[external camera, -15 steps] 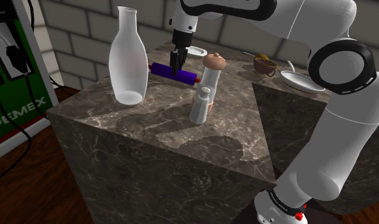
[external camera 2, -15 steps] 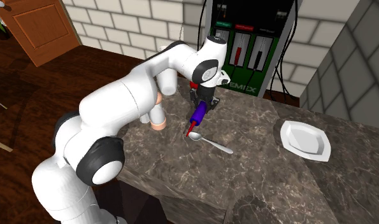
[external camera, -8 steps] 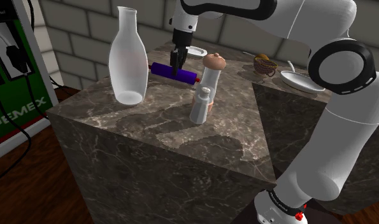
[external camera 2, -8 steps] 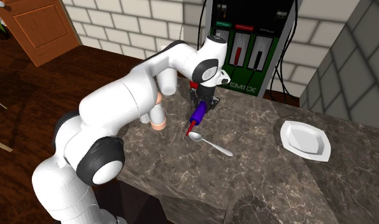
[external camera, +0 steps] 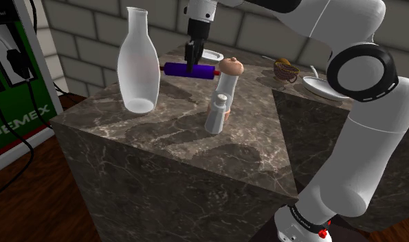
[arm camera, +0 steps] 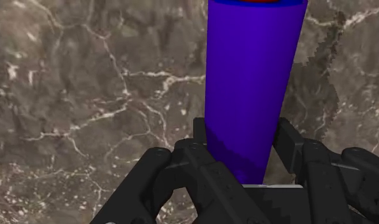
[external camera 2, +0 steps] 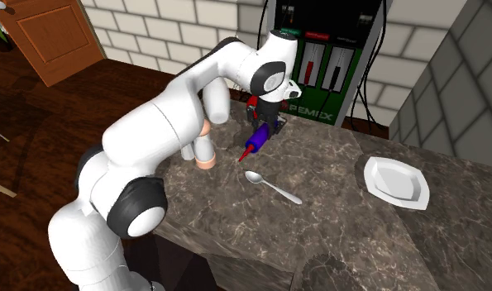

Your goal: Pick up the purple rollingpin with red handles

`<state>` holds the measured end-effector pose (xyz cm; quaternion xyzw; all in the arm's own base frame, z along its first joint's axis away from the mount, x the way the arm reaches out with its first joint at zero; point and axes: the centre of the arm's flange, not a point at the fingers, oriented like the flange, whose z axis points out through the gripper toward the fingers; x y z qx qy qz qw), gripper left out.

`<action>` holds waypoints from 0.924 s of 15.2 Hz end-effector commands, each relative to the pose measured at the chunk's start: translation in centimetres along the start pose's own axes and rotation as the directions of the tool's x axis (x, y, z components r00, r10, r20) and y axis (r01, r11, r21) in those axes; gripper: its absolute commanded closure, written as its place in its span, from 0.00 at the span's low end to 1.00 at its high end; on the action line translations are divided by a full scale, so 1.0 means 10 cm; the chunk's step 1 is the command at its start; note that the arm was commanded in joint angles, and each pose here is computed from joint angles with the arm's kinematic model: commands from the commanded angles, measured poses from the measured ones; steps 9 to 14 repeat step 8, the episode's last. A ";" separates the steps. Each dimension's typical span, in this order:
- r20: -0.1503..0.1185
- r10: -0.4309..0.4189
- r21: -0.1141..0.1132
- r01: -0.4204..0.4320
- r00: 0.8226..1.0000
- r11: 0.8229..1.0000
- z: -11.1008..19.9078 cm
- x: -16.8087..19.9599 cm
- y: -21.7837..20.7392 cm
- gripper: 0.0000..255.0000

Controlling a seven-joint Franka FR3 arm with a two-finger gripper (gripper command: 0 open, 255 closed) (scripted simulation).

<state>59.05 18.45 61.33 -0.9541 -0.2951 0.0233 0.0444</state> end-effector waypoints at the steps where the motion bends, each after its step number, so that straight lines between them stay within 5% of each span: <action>1: 0.000 0.000 0.000 0.000 1.000 1.000 -0.11 0.00 -0.01 1.00; 6: 0.000 0.000 0.000 0.000 1.000 1.000 -0.37 -0.01 -0.03 1.00; 14: 0.000 0.000 0.000 0.000 1.000 1.000 -0.38 -0.01 -0.04 1.00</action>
